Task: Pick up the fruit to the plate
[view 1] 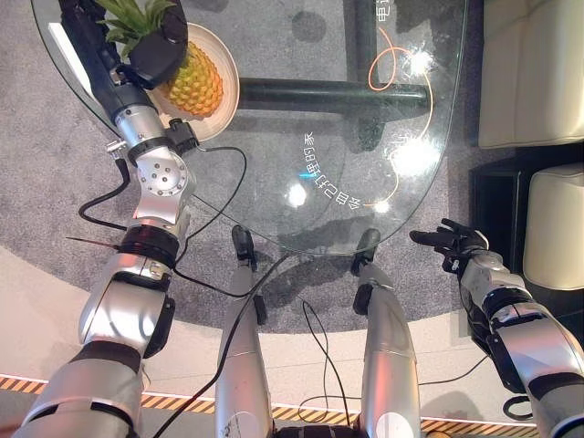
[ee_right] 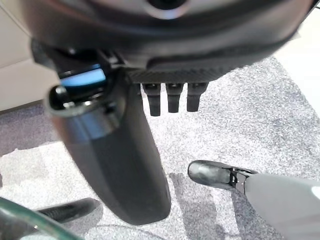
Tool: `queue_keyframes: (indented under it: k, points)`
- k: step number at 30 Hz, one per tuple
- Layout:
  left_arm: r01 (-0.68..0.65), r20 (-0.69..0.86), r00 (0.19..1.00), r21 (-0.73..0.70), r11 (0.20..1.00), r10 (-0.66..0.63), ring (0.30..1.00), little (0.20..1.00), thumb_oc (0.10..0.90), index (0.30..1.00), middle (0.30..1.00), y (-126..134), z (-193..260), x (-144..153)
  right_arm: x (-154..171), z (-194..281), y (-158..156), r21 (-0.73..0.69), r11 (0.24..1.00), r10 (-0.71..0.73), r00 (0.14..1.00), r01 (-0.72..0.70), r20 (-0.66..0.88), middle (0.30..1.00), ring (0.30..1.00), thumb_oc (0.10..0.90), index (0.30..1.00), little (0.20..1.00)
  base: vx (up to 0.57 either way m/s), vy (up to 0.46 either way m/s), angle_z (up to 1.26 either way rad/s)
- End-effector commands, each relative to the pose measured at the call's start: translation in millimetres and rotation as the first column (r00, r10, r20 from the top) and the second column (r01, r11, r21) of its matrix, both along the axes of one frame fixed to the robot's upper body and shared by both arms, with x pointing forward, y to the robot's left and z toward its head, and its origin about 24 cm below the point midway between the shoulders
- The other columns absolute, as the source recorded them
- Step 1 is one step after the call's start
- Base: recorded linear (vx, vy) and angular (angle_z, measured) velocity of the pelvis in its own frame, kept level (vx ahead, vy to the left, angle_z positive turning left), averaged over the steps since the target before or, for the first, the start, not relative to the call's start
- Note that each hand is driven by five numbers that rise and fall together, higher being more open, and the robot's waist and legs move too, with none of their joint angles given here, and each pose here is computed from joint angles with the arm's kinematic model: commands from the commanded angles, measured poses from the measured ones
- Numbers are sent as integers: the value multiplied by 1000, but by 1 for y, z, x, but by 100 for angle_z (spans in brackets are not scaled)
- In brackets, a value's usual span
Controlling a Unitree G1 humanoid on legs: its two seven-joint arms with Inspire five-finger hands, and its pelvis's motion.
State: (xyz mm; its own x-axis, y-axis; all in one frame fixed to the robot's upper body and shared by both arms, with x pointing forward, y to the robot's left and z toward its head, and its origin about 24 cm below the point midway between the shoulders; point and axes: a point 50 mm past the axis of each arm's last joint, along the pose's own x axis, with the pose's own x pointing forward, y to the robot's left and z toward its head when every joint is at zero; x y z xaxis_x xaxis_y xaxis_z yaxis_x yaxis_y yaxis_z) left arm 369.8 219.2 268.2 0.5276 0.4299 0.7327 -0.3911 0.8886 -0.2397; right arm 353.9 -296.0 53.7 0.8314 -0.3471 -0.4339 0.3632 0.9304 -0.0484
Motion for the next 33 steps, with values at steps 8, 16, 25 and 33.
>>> queue_keyframes:
  k: [8, 16, 25, 33]
  points:
    - [49, 336, 941, 12, 999, -50, 900, 900, 800, 900, 900, -8, 49, -29, -12, -4, -19, -21, 996, -90, 996, 89, -13, 900, 900, 800, 900, 900, 0, 0, 0]
    - [58, 378, 924, 4, 998, -55, 900, 900, 800, 900, 900, -12, 50, -35, -10, -2, -19, -17, 995, -100, 995, 99, -8, 900, 900, 800, 900, 900, -1, -1, 0]
    - [69, 415, 908, 9, 998, -66, 900, 900, 800, 900, 900, -18, 50, -42, -12, -2, -22, -9, 994, -109, 994, 109, -6, 900, 900, 800, 900, 900, -3, -3, 2]
    - [70, 453, 888, 43, 997, -82, 900, 900, 800, 900, 900, -23, 57, -49, -12, -1, -24, -5, 993, -115, 993, 115, -1, 900, 900, 800, 900, 900, 0, 0, 0]
